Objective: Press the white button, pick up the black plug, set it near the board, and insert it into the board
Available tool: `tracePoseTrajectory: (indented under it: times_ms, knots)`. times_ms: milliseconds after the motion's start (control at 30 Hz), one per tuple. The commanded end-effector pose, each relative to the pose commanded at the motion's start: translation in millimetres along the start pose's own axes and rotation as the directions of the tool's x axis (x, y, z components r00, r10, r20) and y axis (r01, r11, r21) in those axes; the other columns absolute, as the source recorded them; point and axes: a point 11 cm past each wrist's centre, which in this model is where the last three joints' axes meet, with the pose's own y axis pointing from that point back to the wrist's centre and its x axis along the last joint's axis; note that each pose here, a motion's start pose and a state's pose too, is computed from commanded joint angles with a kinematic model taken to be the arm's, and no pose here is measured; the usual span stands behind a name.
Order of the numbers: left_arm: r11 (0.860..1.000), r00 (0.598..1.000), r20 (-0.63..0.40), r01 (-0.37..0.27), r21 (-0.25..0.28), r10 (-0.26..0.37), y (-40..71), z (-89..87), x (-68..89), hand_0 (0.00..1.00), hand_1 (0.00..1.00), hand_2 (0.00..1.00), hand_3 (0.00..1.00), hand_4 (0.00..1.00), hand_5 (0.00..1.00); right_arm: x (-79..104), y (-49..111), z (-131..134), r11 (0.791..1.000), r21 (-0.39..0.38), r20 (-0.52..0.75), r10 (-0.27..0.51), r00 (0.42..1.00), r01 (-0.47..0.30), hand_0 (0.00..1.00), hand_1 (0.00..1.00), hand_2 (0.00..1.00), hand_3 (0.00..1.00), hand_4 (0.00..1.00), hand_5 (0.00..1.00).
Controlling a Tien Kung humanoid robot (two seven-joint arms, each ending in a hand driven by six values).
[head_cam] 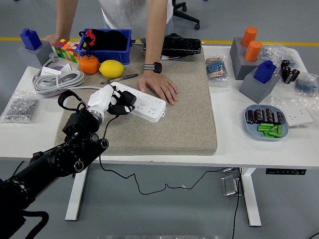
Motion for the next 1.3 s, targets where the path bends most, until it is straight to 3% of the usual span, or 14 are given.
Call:
tracePoseTrajectory:
  times_ms: [367,433,1000,1033,1300]
  knots:
    - [0.999,1.0,0.001,0.028,0.021,-0.028,0.6,-1.7,-4.2,0.229,0.232,0.248,0.537,0.41,0.002,-0.1,0.0,-0.6,1.0,0.001,0.0,0.0,1.0,0.0,0.67,0.606,0.569,0.579,0.631,0.346]
    - [0.999,0.999,0.002,0.032,0.02,-0.032,0.8,-1.0,-4.7,0.23,0.24,0.257,0.558,0.459,0.002,-0.4,0.0,-0.5,1.0,0.001,0.001,0.0,1.0,0.0,0.669,0.606,0.569,0.579,0.631,0.346]
    - [0.999,0.999,0.022,0.043,0.012,-0.043,-1.1,7.3,-2.8,0.229,0.245,0.261,0.571,0.499,0.002,-0.7,-0.1,-0.6,1.0,0.001,-0.001,-0.001,1.0,0.001,0.669,0.606,0.569,0.578,0.631,0.345]
    - [0.999,0.999,0.025,0.045,0.014,-0.045,-1.5,7.5,-2.6,0.233,0.298,0.309,0.596,0.685,0.002,-0.5,-0.1,-0.5,1.0,0.001,-0.002,0.0,1.0,0.0,0.669,0.605,0.569,0.578,0.63,0.345]
    - [0.998,0.998,0.035,0.058,0.025,-0.059,-3.1,9.7,-0.8,0.223,0.335,0.327,0.588,0.682,0.002,-0.1,-0.2,-2.2,1.0,0.004,-0.003,0.0,1.0,0.0,0.669,0.606,0.569,0.578,0.631,0.345]
